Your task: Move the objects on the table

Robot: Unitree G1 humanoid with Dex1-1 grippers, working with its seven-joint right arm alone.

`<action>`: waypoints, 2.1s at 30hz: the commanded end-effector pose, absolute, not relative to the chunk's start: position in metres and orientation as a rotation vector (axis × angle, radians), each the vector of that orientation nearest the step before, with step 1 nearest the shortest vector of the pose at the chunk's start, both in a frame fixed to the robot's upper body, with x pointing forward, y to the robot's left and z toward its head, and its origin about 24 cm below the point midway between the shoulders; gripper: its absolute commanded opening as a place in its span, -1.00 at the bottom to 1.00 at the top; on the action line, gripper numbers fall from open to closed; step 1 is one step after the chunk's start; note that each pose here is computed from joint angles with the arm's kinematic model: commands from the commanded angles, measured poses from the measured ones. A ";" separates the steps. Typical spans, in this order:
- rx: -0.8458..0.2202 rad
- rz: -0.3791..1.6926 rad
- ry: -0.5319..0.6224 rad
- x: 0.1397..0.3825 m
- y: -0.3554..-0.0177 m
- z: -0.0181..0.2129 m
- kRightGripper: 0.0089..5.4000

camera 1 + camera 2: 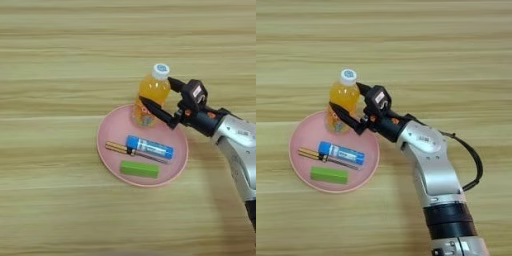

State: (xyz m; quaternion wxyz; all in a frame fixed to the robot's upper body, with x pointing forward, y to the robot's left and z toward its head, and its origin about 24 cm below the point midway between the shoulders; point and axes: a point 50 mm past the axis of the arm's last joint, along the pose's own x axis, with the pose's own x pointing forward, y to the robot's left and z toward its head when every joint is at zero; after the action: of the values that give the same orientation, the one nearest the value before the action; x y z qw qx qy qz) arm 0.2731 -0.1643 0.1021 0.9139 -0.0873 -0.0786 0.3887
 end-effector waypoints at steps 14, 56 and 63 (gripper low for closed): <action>-0.289 0.360 -0.339 0.316 -0.212 0.155 0.31; -0.345 0.276 -0.213 0.329 -0.227 0.128 0.94; -0.340 0.258 -0.288 0.328 -0.228 0.139 0.99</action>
State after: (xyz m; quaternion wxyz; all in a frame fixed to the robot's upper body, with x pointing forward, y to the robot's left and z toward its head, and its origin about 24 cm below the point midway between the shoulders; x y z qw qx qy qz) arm 0.3187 -0.2254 0.0905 0.9777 -0.1456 -0.0476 0.1434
